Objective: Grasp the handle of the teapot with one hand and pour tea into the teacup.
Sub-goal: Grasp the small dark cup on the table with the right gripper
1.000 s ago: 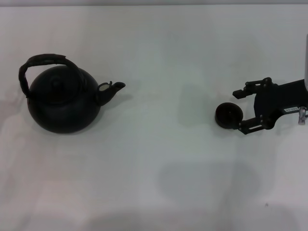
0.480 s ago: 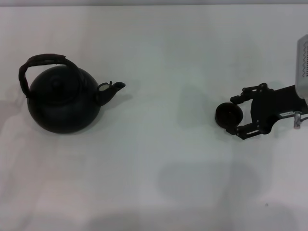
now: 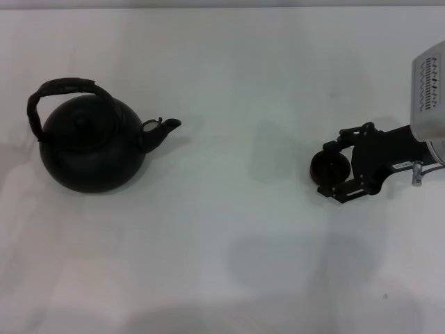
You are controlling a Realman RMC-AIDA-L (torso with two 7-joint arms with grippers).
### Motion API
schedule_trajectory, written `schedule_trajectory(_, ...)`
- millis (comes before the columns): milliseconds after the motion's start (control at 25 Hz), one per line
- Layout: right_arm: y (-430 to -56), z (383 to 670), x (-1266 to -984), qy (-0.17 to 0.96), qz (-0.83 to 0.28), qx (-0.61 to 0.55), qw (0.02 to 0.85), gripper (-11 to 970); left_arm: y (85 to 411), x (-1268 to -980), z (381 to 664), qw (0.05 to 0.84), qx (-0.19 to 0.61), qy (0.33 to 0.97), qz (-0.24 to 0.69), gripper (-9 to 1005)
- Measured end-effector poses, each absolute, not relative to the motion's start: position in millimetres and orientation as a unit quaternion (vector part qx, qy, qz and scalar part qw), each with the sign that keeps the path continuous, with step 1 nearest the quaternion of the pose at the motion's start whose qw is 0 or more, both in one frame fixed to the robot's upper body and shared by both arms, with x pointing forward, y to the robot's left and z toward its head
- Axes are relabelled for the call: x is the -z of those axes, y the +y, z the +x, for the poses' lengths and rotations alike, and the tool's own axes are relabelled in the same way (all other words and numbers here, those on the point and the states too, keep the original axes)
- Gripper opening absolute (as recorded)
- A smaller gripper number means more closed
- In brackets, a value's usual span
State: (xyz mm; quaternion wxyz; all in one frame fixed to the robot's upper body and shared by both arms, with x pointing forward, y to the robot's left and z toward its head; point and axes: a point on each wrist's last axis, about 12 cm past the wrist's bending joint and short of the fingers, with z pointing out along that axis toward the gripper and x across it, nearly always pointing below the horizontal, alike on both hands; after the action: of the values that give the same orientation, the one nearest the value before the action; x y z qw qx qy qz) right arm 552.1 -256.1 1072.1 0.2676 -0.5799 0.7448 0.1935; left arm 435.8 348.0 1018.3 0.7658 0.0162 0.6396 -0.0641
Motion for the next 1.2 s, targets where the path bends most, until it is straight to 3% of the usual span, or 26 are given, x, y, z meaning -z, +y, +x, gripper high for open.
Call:
schedule_trajectory(760, -248, 551, -1083, 0.733, -0.585, -0.219, 0.269, 734, 349, -1019, 435, 0.767, 0.063, 0.638, 0.017, 797)
schedule_trajectory(1200, -206, 560, -1109, 0.710, -0.596, -0.253, 0.278, 748, 348, -1020, 437, 0.769, 0.066, 0.635, 0.023, 798)
